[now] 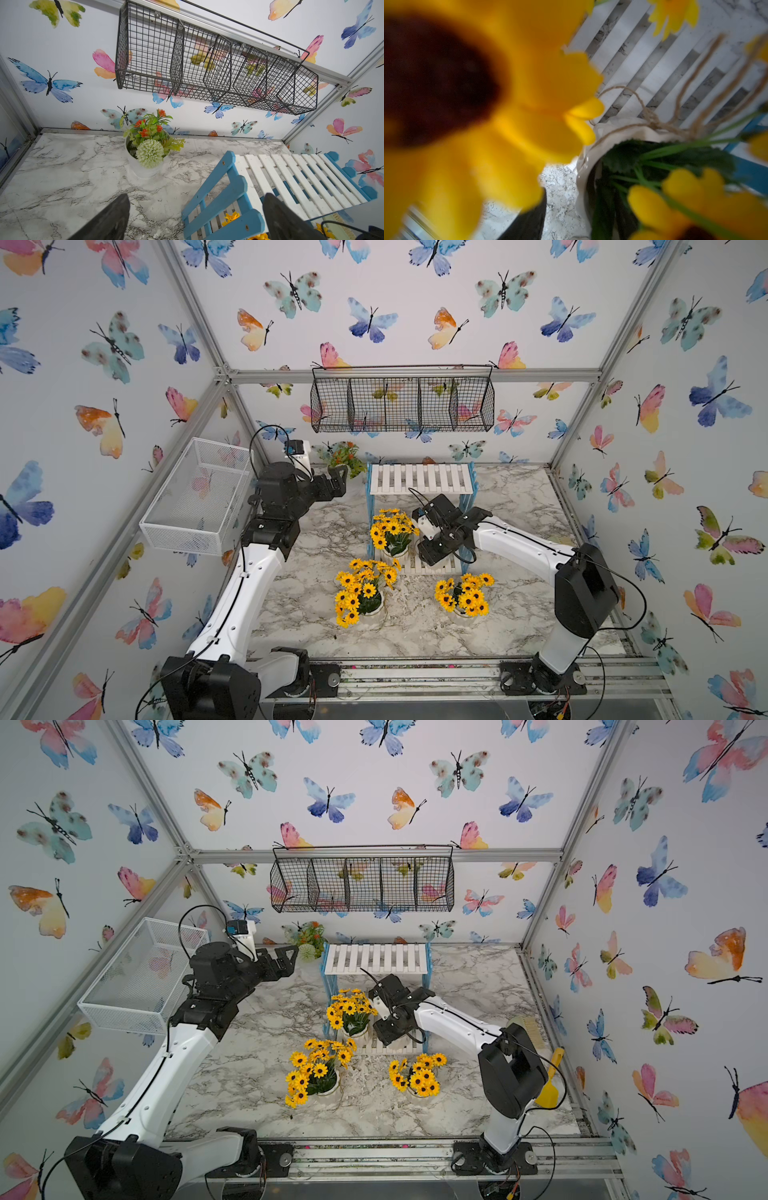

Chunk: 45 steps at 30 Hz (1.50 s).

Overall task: Take the sunflower pots off the shelves
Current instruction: Pick up the sunflower pot from the shelf.

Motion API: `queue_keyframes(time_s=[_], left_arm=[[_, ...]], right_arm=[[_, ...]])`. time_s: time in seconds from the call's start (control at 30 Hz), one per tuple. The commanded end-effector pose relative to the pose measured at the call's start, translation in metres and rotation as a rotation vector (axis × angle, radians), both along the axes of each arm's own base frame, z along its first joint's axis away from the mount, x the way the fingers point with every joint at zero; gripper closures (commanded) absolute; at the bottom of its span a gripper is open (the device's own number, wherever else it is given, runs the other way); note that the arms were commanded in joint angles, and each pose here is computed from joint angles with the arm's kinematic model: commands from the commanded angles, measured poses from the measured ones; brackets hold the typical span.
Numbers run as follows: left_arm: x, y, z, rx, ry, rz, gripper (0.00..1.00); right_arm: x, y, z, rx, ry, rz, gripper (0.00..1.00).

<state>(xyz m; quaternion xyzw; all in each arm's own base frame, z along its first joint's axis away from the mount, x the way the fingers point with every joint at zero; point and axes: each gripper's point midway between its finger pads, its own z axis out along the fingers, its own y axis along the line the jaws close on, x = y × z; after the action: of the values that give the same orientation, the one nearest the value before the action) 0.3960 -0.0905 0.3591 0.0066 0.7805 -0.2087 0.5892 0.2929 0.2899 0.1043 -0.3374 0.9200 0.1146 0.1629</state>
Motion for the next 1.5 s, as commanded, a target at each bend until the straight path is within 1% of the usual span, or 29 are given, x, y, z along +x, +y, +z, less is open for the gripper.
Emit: queue_keyframes(time_s=[0.0, 0.23, 0.37, 0.73, 0.87, 1.0, 1.13, 1.27, 1.4, 1.47], left_arm=[[0.002, 0.000, 0.000, -0.010, -0.011, -0.008, 0.01], [0.002, 0.001, 0.000, -0.012, -0.011, -0.005, 0.01], [0.002, 0.001, -0.001, -0.013, -0.010, -0.005, 0.01], [0.002, 0.002, -0.003, -0.012, -0.005, -0.001, 0.01], [0.002, 0.003, -0.004, -0.013, -0.003, 0.001, 0.01], [0.002, 0.004, -0.004, -0.014, -0.002, 0.002, 0.01], [0.003, 0.004, -0.005, -0.014, 0.002, 0.004, 0.01], [0.003, 0.004, -0.005, -0.015, 0.000, 0.003, 0.01], [0.003, 0.004, -0.005, -0.018, 0.000, 0.003, 0.01], [0.004, 0.004, -0.005, -0.019, 0.000, 0.003, 0.01]], right_arm=[[0.009, -0.004, -0.010, -0.046, -0.009, -0.002, 0.47], [0.009, -0.005, -0.014, -0.052, -0.009, 0.002, 0.55], [0.006, -0.006, -0.020, -0.059, 0.000, 0.010, 0.62], [0.006, -0.010, -0.029, -0.082, 0.000, 0.009, 0.66], [0.007, -0.010, -0.029, -0.084, -0.006, 0.005, 0.72], [0.007, -0.009, -0.024, -0.073, -0.016, 0.006, 0.80], [0.007, -0.008, -0.016, -0.060, -0.028, 0.003, 0.85], [0.009, -0.007, -0.006, -0.044, -0.048, -0.003, 0.87], [0.008, -0.004, 0.006, -0.037, -0.073, 0.002, 0.91], [0.006, -0.002, 0.012, -0.036, -0.086, 0.010, 0.95]])
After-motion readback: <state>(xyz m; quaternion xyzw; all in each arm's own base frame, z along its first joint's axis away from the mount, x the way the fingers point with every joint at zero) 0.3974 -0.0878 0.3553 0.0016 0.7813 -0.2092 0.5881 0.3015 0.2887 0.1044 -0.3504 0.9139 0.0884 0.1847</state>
